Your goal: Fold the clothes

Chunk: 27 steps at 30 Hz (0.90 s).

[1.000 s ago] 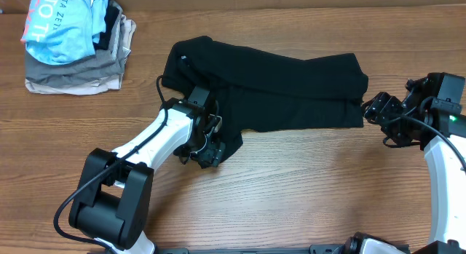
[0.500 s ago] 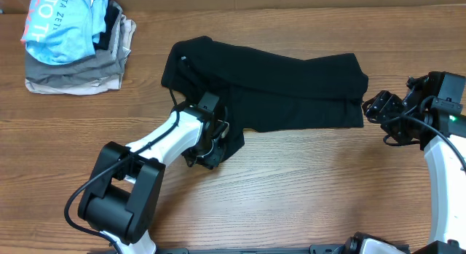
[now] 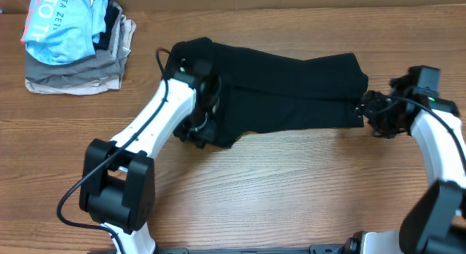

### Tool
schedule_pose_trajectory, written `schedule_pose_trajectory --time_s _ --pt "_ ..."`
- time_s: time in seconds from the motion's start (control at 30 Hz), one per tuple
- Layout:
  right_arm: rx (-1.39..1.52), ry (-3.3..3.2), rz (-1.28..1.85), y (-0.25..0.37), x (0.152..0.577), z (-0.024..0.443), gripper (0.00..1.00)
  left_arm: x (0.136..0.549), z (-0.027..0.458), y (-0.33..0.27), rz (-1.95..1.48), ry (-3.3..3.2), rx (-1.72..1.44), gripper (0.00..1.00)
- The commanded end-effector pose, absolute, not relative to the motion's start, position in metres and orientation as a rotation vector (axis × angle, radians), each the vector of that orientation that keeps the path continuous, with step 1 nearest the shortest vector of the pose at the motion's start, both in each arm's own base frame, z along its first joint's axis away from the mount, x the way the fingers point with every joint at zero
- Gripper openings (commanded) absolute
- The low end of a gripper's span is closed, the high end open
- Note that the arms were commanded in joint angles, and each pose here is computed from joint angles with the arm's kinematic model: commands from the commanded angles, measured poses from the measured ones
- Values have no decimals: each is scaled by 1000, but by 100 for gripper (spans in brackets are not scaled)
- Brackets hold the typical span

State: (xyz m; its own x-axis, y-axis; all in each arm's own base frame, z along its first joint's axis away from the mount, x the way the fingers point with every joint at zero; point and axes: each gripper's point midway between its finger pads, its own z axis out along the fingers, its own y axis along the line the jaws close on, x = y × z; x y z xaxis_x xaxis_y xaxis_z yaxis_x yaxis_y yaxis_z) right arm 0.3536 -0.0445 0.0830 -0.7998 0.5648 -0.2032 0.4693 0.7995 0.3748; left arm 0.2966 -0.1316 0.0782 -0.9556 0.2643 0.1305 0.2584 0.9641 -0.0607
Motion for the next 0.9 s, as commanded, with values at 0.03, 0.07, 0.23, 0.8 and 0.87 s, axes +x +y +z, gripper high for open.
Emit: schedule_pose_trajectory --time_s 0.03,0.07,0.23,0.8,0.87 --pt "815 2746 391 -37 358 53 67 316 111 -131 48 -3040 -429 4" --pt "838 2762 359 -38 358 45 66 318 117 -131 40 -3049 -431 4" --pt "902 2819 274 -38 355 15 63 331 138 -131 22 -3107 -440 4" --pt "999 2792 103 -57 354 -4 29 365 145 -101 53 -3219 -249 4" --pt "1004 2803 100 -56 350 -6 20 370 146 -94 55 -3235 -216 4"
